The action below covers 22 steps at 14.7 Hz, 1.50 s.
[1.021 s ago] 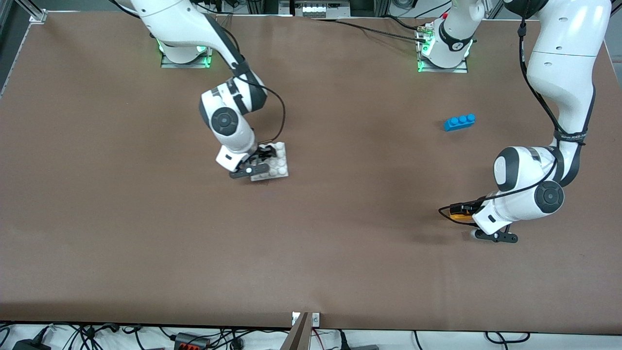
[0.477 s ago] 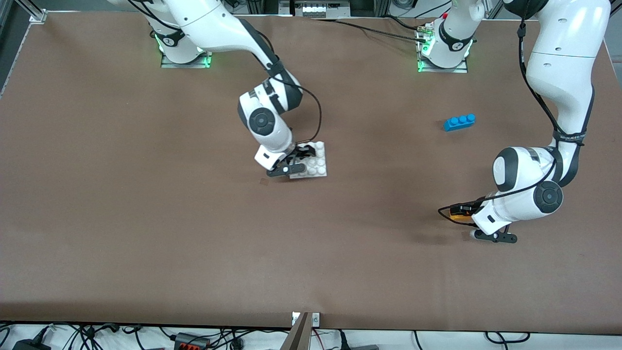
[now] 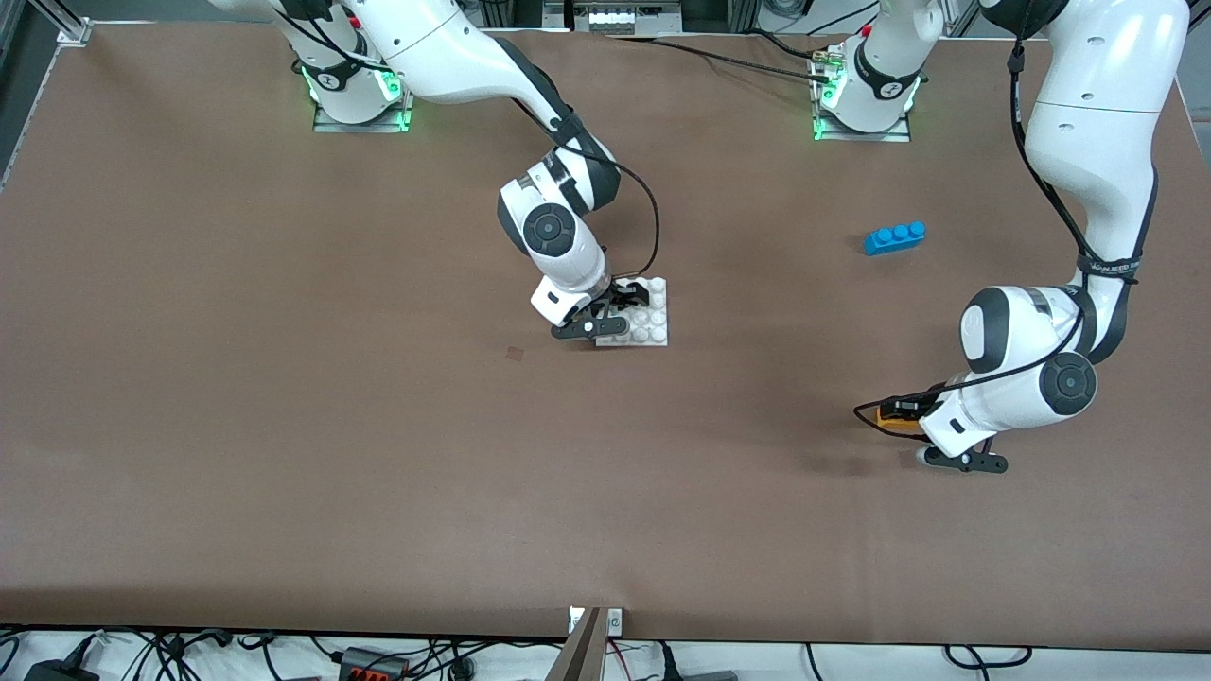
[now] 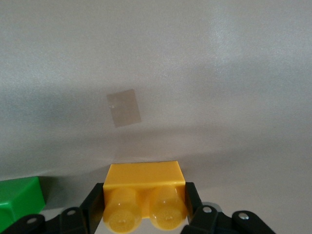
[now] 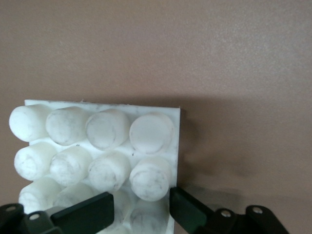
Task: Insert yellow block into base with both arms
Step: 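Slide the base plate toward the table middle with the right gripper, then release the plate with the right gripper while the left gripper lifts the yellow block, then carry the yellow block over the base plate with the left gripper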
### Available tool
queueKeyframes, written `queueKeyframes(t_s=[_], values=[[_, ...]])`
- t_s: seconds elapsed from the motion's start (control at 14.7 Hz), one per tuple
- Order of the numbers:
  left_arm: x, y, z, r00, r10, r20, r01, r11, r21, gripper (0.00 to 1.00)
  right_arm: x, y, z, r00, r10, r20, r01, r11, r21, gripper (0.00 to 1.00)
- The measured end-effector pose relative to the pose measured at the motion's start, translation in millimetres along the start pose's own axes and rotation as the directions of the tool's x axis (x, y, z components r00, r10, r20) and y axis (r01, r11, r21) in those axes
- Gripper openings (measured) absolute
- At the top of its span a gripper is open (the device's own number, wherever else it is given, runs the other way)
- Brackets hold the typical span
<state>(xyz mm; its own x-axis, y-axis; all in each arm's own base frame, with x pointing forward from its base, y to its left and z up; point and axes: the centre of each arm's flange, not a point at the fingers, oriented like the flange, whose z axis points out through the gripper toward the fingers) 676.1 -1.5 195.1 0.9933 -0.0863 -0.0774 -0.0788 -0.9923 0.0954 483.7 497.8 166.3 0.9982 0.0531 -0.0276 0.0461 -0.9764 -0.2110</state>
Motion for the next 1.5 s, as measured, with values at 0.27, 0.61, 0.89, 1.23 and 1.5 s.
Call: queueKeyframes(t_s=[0.27,0.61,0.89,1.23,1.5], values=[[0.1,-0.1,-0.6,1.0,0.001,-0.001,-0.001,1.0,0.0,0.68,27.2,1.5,-53.6,0.999,0.012,-0.029,-0.012,1.0,0.0,0.84],[3.0,19.2,-14.4,1.0,0.028,0.007,-0.028,1.0,-0.01,0.68,57.2,53.1,-193.4,0.999,0.005,0.035,-0.001,0.992,-0.124,1.0],[1.9,65.8,-79.1,0.997,0.059,0.05,-0.057,0.998,-0.035,0.68,64.3,126.9,-296.7,0.993,-0.063,0.097,0.086,0.963,-0.257,1.0],[-13.8,205.9,-139.1,0.994,0.041,0.097,-0.036,0.998,-0.053,0.68,82.9,239.3,-379.6,0.982,-0.128,0.138,0.162,0.949,-0.269,1.0],[-29.4,291.8,-92.2,0.989,-0.064,0.132,0.069,0.997,-0.03,0.68,85.4,304.0,-447.0,0.988,-0.066,0.143,0.103,0.958,-0.268,1.0]])
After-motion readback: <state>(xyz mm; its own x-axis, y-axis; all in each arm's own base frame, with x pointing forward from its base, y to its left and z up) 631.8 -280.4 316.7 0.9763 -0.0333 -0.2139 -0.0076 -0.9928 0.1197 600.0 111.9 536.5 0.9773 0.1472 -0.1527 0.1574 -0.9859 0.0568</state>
